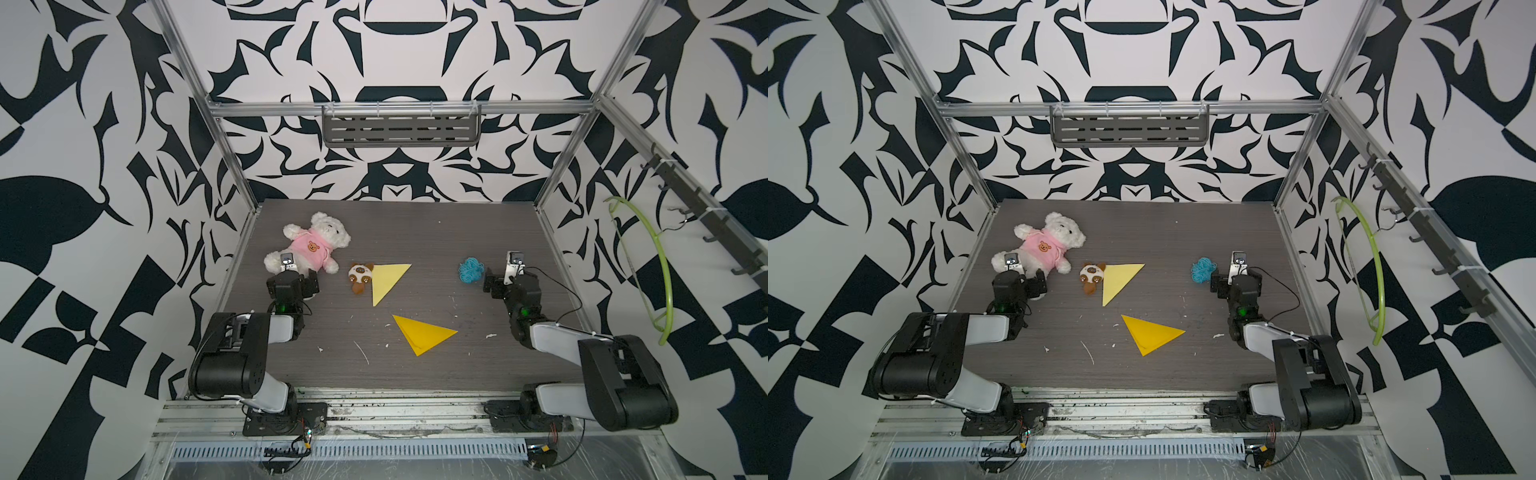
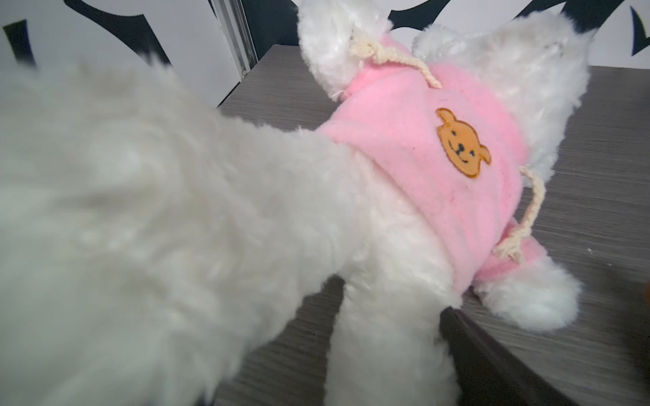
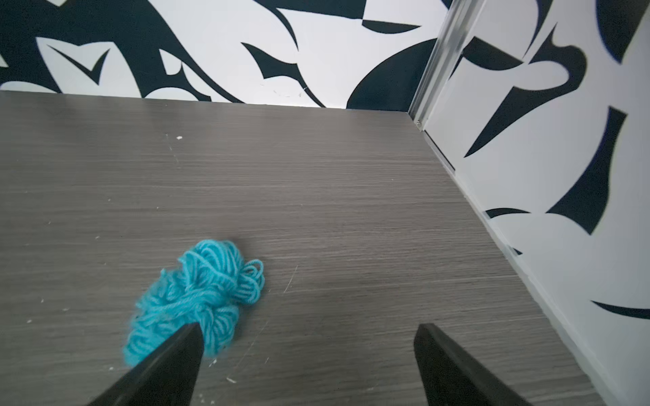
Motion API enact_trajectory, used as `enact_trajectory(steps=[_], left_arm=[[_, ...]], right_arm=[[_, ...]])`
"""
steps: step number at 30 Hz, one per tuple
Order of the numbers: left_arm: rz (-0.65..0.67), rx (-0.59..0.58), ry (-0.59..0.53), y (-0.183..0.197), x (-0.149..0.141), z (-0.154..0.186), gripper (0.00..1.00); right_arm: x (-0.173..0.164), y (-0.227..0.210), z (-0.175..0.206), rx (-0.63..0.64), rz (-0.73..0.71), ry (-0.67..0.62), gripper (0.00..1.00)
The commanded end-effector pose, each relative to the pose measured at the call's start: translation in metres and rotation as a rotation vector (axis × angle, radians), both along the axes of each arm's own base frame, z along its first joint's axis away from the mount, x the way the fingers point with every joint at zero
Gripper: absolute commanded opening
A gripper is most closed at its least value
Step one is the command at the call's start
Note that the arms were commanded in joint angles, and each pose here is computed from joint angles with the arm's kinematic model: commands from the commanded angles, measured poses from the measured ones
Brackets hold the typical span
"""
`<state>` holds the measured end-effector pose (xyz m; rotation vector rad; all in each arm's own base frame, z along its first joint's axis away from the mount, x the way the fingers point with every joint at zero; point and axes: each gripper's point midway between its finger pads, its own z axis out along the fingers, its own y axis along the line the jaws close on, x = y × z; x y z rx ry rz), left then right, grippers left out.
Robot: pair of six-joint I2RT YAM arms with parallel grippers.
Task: Fold the square paper diagonally
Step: Reset both arms
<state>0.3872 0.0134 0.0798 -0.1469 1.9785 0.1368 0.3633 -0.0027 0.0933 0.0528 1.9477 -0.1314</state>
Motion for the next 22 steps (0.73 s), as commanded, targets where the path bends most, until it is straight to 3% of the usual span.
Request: enact_trajectory(steps=[1,4,7,8,22], left_arm=[[-0.032,-0.021,-0.068,-0.006,0.005,0.01,0.99],[-0.029,-0.02,-0.065,-0.005,0.005,0.009,0.99],[-0.024,-0.022,-0.066,-0.005,0.004,0.01,0.99],[-0.022,-0.024,-0.067,-0.004,0.004,0.01,0.99],[-0.02,-0.025,-0.07,-0.004,0.004,0.01,0.99]], right_arm=[[0.012,0.005,-0.006,0.006,0.027,-0.04,1.0],[0.022,0.008,-0.018,0.017,0.053,0.039,1.0],[0.025,0.005,-0.017,0.022,0.044,0.028,0.87],[0.023,0.004,-0.018,0.022,0.04,0.032,1.0],[0.023,0.002,-0.018,0.021,0.035,0.027,1.0]])
